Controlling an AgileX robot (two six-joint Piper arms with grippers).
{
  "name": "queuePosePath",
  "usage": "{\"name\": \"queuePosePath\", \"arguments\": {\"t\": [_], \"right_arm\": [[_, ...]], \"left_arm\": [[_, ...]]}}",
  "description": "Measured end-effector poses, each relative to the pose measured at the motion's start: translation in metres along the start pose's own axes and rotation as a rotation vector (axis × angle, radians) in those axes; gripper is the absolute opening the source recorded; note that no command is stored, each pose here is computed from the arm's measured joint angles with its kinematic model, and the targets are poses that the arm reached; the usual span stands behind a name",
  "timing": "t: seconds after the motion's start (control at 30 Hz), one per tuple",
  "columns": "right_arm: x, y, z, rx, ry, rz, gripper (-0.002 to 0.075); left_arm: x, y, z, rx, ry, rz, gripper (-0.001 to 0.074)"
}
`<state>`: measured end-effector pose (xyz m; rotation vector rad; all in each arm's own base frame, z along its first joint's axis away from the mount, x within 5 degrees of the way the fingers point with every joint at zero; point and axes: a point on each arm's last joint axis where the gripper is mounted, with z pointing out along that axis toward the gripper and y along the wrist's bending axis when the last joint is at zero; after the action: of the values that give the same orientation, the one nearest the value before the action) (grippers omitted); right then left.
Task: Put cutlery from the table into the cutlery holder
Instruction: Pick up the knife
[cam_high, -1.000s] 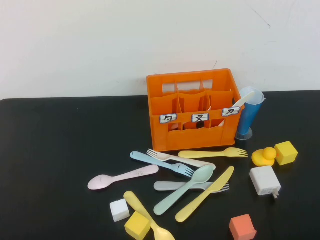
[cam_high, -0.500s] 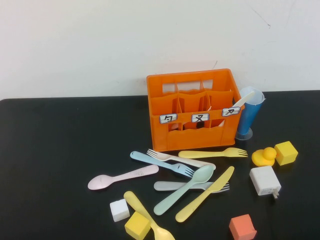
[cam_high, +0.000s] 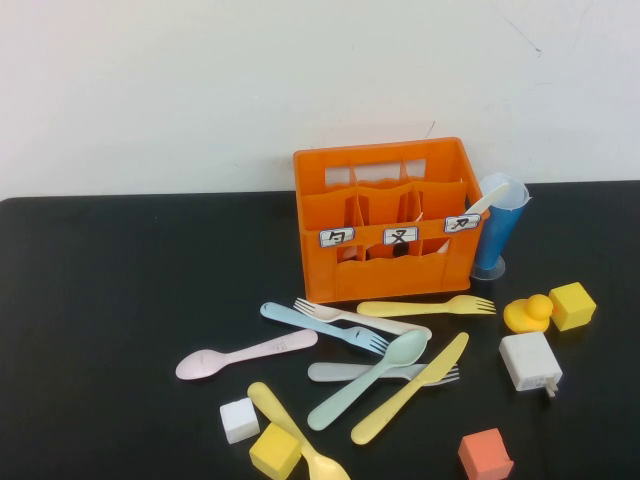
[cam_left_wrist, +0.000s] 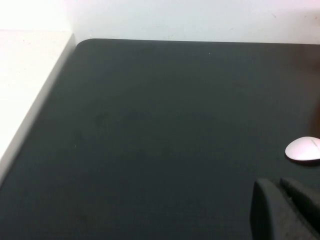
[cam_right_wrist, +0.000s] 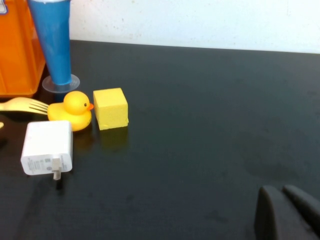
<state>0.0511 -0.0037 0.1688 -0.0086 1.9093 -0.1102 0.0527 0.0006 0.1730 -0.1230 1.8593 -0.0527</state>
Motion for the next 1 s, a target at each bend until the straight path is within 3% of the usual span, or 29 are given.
{"name": "queuePosePath", "arguments": {"t": [0.37,0.7,1.0], "right_arm": [[-0.002,0.0,-0.001,-0.003,0.006,0.01,-0.0003],[-0.098,-0.005,-0.067,-0.031,-0.242,0.144,-0.0003],[-0.109,-0.008,-0.062,-0.013,-0.172,0.11,-0.0003]], "left_arm": [[0.0,0.0,0.0,0.0,0.0,0.0,-0.0001],[0.0,0.0,0.0,0.0,0.0,0.0,-0.0001],[0.0,0.0,0.0,0.0,0.0,0.0,-0.0001]]}}
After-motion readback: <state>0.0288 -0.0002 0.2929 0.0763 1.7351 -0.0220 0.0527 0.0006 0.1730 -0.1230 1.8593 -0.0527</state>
